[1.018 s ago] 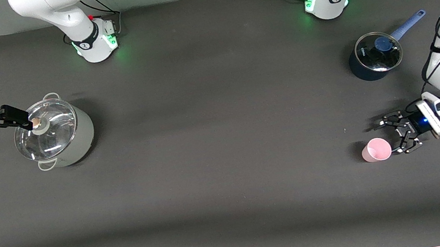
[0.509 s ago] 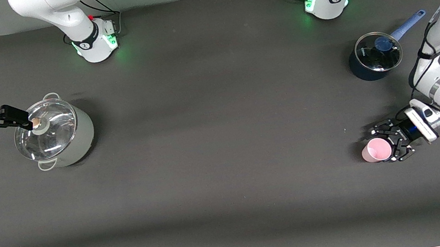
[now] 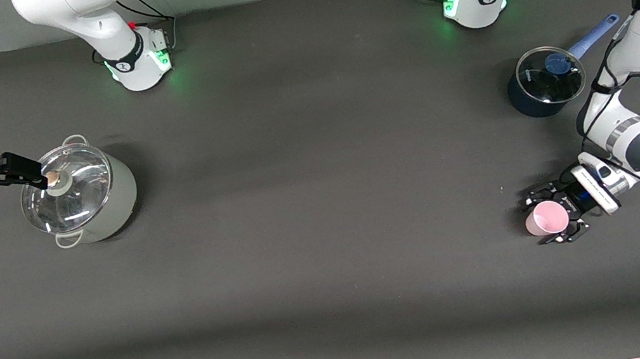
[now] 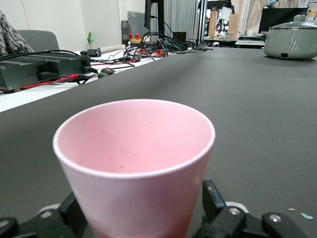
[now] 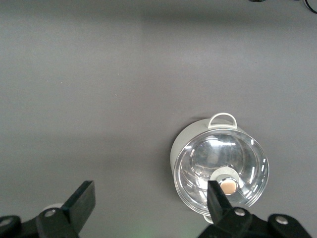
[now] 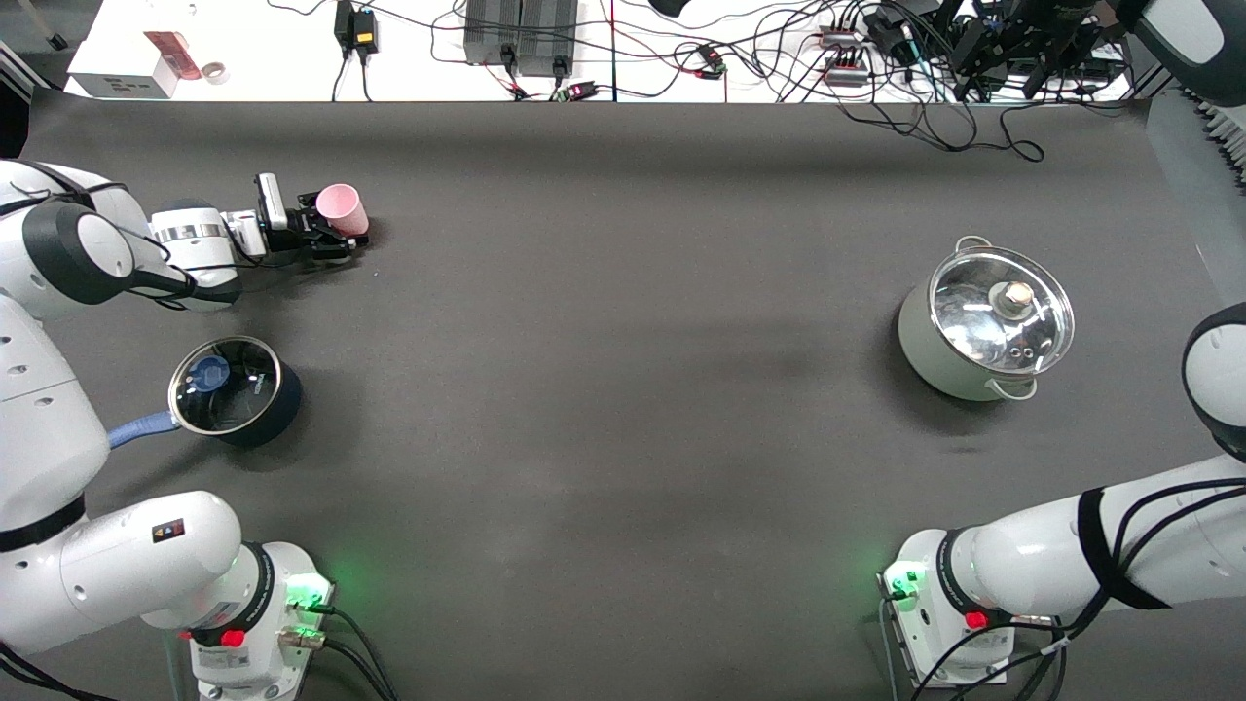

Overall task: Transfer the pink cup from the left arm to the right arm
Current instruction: 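Close the left gripper around the pink cup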

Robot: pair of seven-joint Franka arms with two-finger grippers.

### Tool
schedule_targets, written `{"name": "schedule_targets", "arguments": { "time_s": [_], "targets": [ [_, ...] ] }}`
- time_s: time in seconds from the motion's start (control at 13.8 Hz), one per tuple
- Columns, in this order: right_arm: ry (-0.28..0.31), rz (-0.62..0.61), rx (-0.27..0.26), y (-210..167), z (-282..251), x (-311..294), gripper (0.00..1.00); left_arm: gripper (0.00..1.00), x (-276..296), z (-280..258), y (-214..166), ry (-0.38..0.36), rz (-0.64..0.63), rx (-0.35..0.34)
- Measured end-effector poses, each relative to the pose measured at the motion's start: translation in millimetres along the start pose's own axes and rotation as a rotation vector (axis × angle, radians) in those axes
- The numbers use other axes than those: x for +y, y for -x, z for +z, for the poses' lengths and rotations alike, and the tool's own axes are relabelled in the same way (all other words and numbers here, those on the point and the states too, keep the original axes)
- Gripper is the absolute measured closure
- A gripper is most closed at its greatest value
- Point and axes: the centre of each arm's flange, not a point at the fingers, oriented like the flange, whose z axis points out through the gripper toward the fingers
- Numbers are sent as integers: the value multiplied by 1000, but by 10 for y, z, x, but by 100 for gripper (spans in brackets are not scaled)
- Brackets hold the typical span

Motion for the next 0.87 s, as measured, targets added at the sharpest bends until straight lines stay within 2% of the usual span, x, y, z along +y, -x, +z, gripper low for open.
{"name": "schedule_targets", "arguments": {
  "time_s": [0.07, 0.29, 0.58, 0.73, 0.87],
  "targets": [
    [0, 0, 0, 0, 0, 0, 0, 4, -2, -2, 0, -1, 0, 0],
    [0, 0, 0, 0, 0, 0, 0, 39, -9, -5, -9, -2, 1, 1],
    [0, 0, 0, 0, 0, 0, 0, 40, -73, 24, -216, 0, -29, 7],
    [0, 0, 0, 0, 1, 2, 0, 40, -101, 165, -564, 18, -51, 6],
    [0, 1, -1, 0, 1, 3, 0, 40, -31, 480, -1107, 35, -75, 16]
  ]
}}
